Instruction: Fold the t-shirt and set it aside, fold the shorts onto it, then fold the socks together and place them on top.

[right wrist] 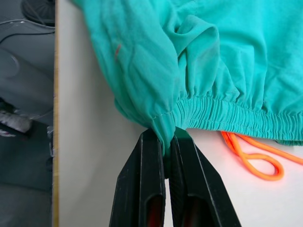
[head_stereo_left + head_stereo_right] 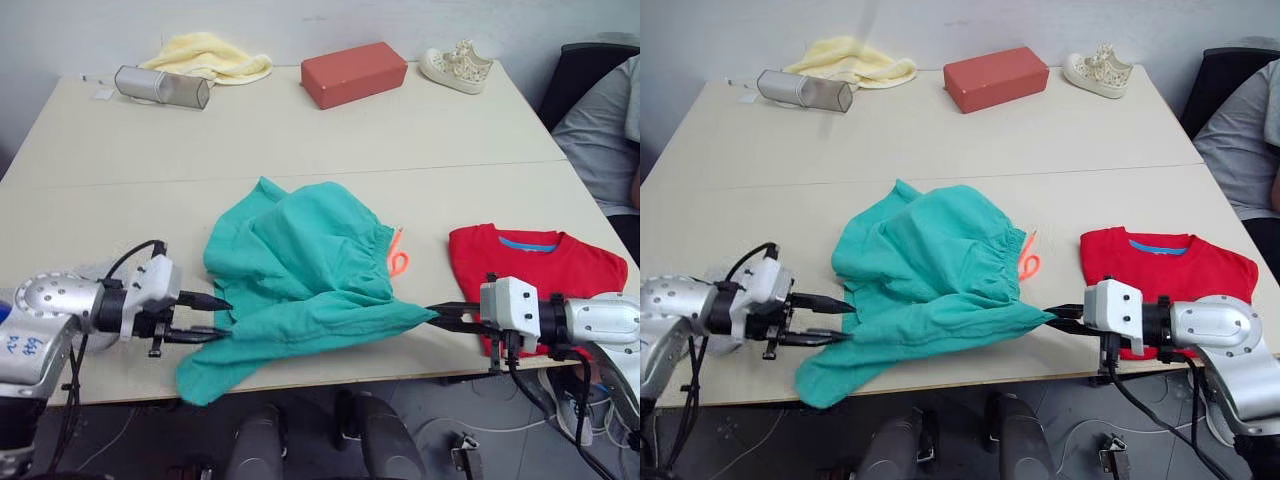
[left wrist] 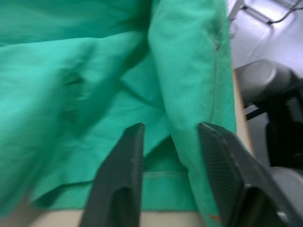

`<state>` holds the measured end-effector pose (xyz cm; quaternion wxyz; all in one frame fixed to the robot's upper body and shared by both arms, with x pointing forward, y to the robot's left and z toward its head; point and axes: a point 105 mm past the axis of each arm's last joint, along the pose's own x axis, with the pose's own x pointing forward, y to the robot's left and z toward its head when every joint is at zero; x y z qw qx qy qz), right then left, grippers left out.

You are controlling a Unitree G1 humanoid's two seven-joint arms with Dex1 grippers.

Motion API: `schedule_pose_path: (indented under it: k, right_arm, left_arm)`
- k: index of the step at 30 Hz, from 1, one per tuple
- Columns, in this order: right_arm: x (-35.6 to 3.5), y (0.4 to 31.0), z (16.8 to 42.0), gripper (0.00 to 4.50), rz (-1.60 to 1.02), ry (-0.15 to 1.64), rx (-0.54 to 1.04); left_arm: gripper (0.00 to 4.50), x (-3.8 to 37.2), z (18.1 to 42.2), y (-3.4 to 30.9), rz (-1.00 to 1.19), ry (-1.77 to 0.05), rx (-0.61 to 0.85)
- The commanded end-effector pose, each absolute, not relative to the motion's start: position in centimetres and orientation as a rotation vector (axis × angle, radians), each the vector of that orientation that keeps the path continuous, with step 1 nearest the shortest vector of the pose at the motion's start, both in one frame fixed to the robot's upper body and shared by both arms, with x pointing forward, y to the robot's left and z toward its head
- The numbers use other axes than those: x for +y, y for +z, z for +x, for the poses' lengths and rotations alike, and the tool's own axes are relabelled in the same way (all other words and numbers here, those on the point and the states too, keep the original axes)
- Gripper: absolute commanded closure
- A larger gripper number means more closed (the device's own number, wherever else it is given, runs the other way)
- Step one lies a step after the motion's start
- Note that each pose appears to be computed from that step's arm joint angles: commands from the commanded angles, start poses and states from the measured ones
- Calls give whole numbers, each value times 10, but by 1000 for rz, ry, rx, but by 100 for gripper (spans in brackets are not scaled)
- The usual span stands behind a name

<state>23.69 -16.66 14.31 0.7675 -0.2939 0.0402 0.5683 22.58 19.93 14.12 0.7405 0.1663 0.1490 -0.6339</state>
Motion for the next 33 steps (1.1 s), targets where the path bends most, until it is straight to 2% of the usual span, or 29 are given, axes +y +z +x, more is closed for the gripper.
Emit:
schedule_pose_path:
  k: [1, 2, 7, 8, 16, 21, 24, 28, 33]
  right_arm:
    - [-164, 140, 238, 450, -636, 1208, 76]
    - [-164, 140, 238, 450, -631, 1203, 77]
    - [-164, 138, 239, 450, -624, 1200, 80]
    - [-164, 138, 239, 450, -623, 1200, 82]
    - [-162, 138, 239, 450, -613, 1213, 75]
    - [-160, 139, 239, 450, -609, 1225, 68]
    - [-160, 140, 238, 450, -605, 1231, 67]
    - [-160, 140, 235, 450, -597, 1250, 67]
    - [-164, 146, 234, 450, -599, 1254, 46]
  left_arm:
    - [194, 205, 211, 155, 325, -1373, 364]
    - [179, 206, 205, 154, 310, -1371, 392]
    - [21, 211, 187, 144, 307, -1346, 438]
    - [2, 213, 185, 140, 312, -1334, 447]
    - [2, 218, 175, 110, 313, -1253, 533]
    - [2, 212, 171, 102, 317, -1287, 542]
    - [57, 216, 176, 106, 353, -1297, 531]
    - [185, 226, 177, 101, 460, -1337, 571]
    - [342, 226, 193, 101, 528, -1336, 525]
